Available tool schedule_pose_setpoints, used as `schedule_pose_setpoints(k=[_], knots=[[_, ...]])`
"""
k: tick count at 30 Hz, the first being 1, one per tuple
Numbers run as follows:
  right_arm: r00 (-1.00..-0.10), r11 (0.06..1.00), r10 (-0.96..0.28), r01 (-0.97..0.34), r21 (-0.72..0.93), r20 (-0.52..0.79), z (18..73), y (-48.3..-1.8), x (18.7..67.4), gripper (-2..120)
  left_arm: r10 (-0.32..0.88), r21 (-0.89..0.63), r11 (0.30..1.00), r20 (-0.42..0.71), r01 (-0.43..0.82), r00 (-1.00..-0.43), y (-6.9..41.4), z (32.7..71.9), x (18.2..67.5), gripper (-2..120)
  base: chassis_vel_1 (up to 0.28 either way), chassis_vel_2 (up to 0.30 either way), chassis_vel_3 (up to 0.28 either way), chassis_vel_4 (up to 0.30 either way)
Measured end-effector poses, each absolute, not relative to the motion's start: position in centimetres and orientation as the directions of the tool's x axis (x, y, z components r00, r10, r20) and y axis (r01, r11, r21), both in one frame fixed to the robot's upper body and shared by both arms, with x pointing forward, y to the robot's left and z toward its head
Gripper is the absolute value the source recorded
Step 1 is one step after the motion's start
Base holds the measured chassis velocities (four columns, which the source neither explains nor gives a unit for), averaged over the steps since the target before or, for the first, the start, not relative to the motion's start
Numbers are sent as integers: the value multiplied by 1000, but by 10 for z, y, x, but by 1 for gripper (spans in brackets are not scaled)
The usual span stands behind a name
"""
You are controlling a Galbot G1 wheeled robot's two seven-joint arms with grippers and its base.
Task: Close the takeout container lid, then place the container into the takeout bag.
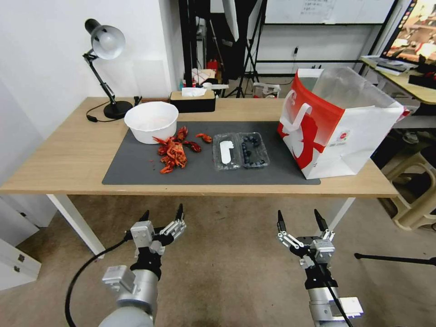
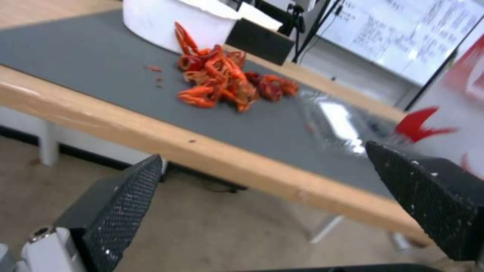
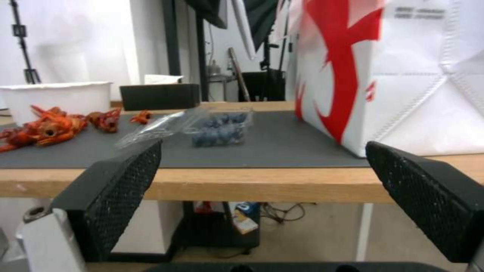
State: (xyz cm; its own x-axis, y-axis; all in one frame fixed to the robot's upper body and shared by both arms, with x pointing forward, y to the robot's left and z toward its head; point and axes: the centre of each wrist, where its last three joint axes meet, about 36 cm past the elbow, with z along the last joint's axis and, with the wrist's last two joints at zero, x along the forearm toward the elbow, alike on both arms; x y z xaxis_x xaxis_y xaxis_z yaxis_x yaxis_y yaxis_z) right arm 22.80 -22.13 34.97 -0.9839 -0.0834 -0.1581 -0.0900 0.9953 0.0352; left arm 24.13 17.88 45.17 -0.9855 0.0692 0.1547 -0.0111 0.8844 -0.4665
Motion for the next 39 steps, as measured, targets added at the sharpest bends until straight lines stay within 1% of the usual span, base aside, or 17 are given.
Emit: schedule_pose_setpoints(k=[1, 4, 6, 9, 10, 13, 14, 17, 18, 19, 20, 21, 22, 25, 27, 29, 39], knots=[[-984, 995, -83, -90, 35, -158, 350, -221, 228, 100, 69, -467, 884, 155, -11, -986, 179, 452, 241, 100, 0, 0, 0, 0], [-982, 992, -112, -119, 39, -150, 350, -219, 234, 100, 92, -547, 837, 148, -4, -985, 179, 463, 249, 100, 0, 0, 0, 0], [-982, 992, -112, -119, 39, -150, 350, -219, 234, 100, 92, -547, 837, 148, -4, -985, 179, 463, 249, 100, 0, 0, 0, 0], [-982, 992, -116, -123, 39, -147, 350, -219, 235, 100, 117, -586, 810, 149, 7, -982, 179, 468, 254, 100, 0, 0, 0, 0], [-983, 991, -118, -125, 39, -143, 349, -219, 234, 100, 152, -634, 773, 152, 22, -977, 179, 474, 260, 100, 0, 0, 0, 0], [-985, 992, -115, -121, 36, -132, 348, -220, 230, 100, 281, -792, 607, 137, 65, -950, 174, 494, 281, 100, 0, 0, 0, 0], [-985, 992, -115, -121, 36, -132, 348, -220, 230, 100, 281, -792, 607, 137, 65, -950, 174, 494, 281, 100, 0, 0, 0, 0], [-986, 993, -110, -115, 33, -126, 347, -220, 227, 100, 357, -880, 473, 137, 52, -924, 169, 506, 297, 100, 0, 0, 0, 0], [-986, 993, -110, -115, 33, -126, 347, -220, 227, 100, 357, -880, 473, 137, 52, -924, 169, 506, 297, 100, 0, 0, 0, 0], [-986, 993, -109, -114, 32, -125, 347, -219, 227, 100, 370, -892, 450, 139, 46, -919, 168, 509, 301, 100, 0, 0, 0, 0], [-987, 993, -107, -111, 31, -123, 346, -218, 225, 100, 403, -918, 396, 147, 27, -903, 165, 515, 310, 100, 0, 0, 0, 0], [-987, 994, -104, -108, 29, -122, 346, -217, 224, 100, 432, -929, 369, 156, 17, -888, 160, 520, 321, 100, 0, 0, 0, 0], [-987, 994, -104, -108, 29, -122, 346, -217, 224, 100, 432, -929, 369, 156, 17, -888, 160, 520, 321, 100, 0, 0, 0, 0], [-988, 995, -99, -102, 22, -118, 344, -215, 221, 100, 471, -924, 381, 167, 29, -866, 137, 529, 350, 100, 0, 0, 0, 0], [-989, 996, -88, -91, 14, -119, 343, -215, 219, 100, 499, -906, 415, 150, 83, -853, 108, 529, 378, 100, 0, 0, 0, 0], [-989, 997, -80, -81, 7, -122, 342, -215, 217, 100, 500, -895, 442, 188, 63, -846, 87, 528, 394, 100, 0, 0, 0, 0], [-990, 998, -62, -63, 8, -126, 337, -213, 213, 100, 456, -861, 509, 285, -15, -843, 54, 523, 420, 100, 0, 0, 0, 0]])
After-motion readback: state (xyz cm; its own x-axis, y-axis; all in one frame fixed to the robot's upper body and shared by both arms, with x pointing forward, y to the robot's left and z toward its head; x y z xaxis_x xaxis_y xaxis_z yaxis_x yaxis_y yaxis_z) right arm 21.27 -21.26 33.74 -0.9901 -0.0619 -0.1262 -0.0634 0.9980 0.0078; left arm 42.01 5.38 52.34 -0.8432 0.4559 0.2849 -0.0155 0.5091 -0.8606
